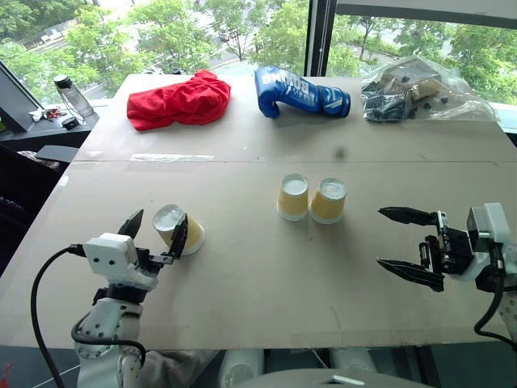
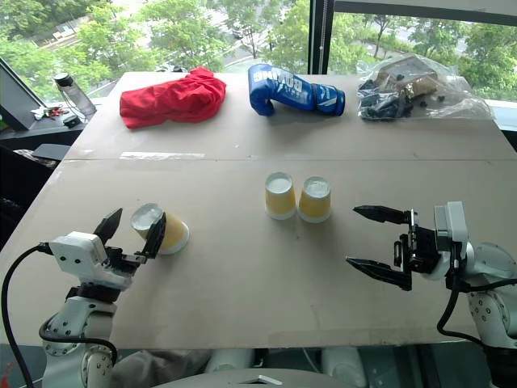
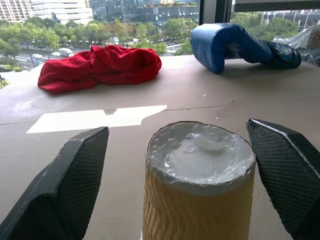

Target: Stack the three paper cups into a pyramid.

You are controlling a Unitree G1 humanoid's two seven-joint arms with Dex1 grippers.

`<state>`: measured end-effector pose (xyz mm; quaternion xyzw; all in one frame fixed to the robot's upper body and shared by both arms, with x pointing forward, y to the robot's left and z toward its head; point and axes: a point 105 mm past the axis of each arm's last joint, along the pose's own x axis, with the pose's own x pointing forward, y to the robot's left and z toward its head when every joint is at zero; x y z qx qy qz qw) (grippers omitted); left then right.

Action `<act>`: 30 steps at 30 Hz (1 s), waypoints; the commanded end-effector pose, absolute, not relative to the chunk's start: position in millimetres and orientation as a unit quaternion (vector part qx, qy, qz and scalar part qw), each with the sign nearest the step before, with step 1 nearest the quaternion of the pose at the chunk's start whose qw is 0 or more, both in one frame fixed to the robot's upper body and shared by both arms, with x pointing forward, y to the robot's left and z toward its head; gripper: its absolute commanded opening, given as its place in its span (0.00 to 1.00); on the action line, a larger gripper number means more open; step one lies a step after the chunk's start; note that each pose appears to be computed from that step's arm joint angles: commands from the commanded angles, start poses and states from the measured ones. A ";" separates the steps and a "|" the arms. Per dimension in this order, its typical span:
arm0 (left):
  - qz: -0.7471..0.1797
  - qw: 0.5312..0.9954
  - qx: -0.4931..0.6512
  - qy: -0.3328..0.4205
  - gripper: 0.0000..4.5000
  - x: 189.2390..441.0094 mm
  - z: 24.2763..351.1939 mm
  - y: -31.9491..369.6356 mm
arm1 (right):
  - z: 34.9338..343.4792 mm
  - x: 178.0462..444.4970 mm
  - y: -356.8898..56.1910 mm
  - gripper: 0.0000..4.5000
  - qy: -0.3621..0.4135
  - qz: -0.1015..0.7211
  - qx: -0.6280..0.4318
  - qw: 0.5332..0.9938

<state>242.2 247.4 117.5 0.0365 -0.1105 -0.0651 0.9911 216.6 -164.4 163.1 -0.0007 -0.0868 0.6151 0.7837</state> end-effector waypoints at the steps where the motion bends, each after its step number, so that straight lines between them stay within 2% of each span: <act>1: -0.075 0.989 0.046 -0.118 1.00 248.1 117.4 243.9 | 168.6 212.5 -164.8 0.98 -0.104 0.616 -0.011 0.781; 9: -0.102 0.987 0.032 -0.117 1.00 256.1 113.6 241.6 | 167.3 209.9 -169.0 0.98 -0.107 0.613 -0.013 0.783; 12: -0.102 0.987 0.029 -0.119 0.81 258.2 114.8 244.6 | 164.3 205.5 -169.9 1.00 -0.102 0.622 -0.019 0.776; 14: -0.101 0.987 0.020 -0.124 0.61 259.5 116.7 247.1 | 165.2 204.9 -170.4 1.00 -0.104 0.621 -0.016 0.777; 15: -0.102 0.987 0.020 -0.125 0.57 260.6 118.1 248.3 | 165.6 204.6 -170.5 1.00 -0.105 0.620 -0.015 0.777; 19: -0.111 0.986 0.026 -0.126 0.57 263.1 121.4 248.9 | 165.7 203.9 -170.4 1.00 -0.105 0.621 -0.015 0.776; 21: -0.142 0.980 0.028 -0.134 0.57 271.1 136.6 245.1 | 165.7 204.2 -170.1 1.00 -0.108 0.619 -0.016 0.778; 24: -0.267 0.951 0.017 -0.154 0.57 289.4 180.5 217.7 | 168.9 205.5 -171.8 1.00 -0.114 0.607 -0.019 0.786; 30: -0.431 0.889 0.034 -0.152 0.57 319.8 229.7 163.8 | 175.4 214.8 -181.1 1.00 -0.130 0.565 -0.024 0.815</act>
